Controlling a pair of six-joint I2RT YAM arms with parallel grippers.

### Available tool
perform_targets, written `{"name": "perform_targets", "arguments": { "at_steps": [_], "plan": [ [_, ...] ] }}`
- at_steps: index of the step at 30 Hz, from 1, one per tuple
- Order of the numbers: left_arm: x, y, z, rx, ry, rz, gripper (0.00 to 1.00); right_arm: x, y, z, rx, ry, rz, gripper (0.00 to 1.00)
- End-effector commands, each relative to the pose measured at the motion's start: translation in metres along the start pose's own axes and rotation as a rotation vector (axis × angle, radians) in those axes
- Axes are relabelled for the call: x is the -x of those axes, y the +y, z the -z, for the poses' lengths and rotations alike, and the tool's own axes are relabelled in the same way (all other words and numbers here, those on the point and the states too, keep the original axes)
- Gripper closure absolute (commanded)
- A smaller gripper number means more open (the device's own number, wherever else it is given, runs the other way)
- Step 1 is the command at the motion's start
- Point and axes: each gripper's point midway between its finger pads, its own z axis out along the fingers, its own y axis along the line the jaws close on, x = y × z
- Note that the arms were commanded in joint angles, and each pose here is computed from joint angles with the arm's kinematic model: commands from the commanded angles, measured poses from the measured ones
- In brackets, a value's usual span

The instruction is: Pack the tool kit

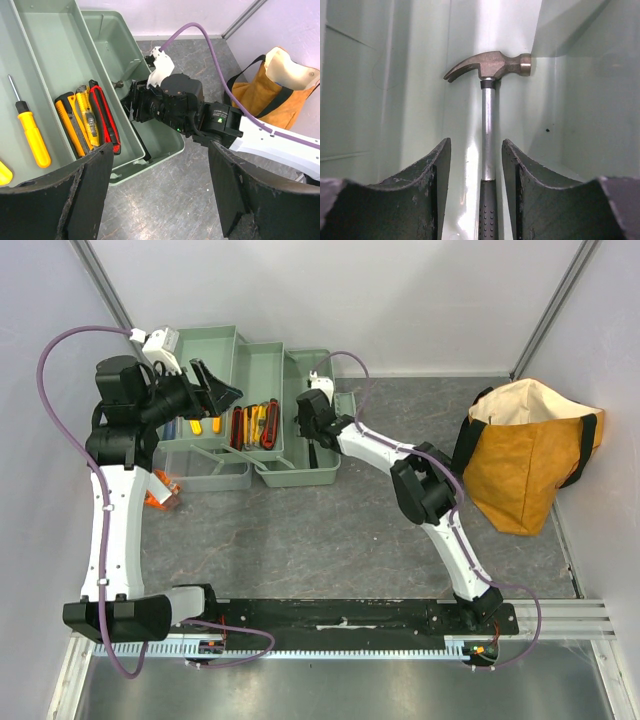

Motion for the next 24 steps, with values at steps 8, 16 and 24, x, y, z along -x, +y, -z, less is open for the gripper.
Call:
{"name": "perform_targets", "arguments": {
  "at_steps": [8,16,24],
  "plan": [
    [0.008,-0.009,0.006,-0.015,-0.039,0.006,0.18,0.134,0.011,0.119,0.084,-0.21,-0.101,0.45],
    [0.005,-0.008,0.007,-0.011,-0.037,0.012,0.18,0.129,-0.083,0.185,-0.173,-0.257,-0.153,0.41],
    [0.003,-0.007,0.003,-0.019,-0.031,0.027,0.19,0.065,-0.185,0.208,-0.448,-0.165,-0.229,0.32]
  ]
}}
